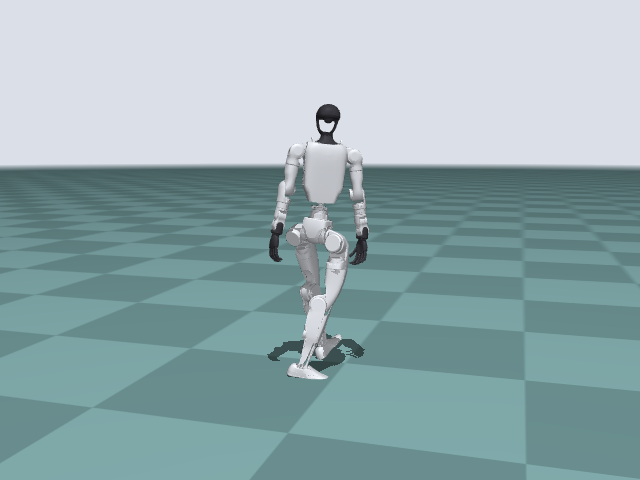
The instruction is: In place motions
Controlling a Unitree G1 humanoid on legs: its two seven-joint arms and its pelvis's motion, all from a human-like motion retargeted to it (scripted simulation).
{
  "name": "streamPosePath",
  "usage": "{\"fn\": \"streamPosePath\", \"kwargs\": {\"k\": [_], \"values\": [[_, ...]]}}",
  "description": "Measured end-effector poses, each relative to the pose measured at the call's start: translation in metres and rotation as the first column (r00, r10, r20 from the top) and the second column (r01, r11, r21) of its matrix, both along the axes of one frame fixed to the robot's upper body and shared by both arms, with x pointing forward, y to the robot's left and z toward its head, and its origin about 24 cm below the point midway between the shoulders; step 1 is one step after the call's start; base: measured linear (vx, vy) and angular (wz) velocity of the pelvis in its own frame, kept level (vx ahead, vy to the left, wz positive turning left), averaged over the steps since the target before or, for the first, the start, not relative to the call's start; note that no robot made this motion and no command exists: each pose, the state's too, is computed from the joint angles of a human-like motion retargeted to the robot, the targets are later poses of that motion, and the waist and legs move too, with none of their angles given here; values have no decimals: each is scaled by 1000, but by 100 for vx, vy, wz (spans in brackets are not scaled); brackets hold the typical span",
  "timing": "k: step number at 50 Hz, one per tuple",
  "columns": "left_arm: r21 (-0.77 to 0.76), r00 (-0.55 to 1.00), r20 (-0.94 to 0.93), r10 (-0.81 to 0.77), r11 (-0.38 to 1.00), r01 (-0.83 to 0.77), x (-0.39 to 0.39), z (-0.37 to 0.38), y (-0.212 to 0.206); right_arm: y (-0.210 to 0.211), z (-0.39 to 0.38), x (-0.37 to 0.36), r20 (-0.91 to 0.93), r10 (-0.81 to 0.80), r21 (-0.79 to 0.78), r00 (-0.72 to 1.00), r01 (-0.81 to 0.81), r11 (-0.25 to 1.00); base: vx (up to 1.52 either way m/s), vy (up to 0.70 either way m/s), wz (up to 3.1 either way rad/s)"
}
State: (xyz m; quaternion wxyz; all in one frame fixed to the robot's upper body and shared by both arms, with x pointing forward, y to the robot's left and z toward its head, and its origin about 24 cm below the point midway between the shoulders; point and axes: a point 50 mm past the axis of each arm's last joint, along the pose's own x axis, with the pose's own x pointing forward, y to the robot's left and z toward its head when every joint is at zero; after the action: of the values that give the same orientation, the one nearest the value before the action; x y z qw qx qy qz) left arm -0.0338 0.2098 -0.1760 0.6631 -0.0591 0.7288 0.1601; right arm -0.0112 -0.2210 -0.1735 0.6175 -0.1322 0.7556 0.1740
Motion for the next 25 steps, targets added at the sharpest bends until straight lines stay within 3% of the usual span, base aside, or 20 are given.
{"fn": "streamPosePath", "kwargs": {"k": [7,14,25], "values": [[36,997,-69,24,999,-21,-23,7,19,2,0,0,-7,-50,2,999,50,999,37,-20,-122],[20,985,-158,69,998,-67,-53,13,17,8,-1,35,95,26,67,995,-33,997,40,-17,-225],[60,998,-61,0,998,4,-31,12,36,14,3,81,166,153,55,974,-164,985,18,-26,-236]]}}
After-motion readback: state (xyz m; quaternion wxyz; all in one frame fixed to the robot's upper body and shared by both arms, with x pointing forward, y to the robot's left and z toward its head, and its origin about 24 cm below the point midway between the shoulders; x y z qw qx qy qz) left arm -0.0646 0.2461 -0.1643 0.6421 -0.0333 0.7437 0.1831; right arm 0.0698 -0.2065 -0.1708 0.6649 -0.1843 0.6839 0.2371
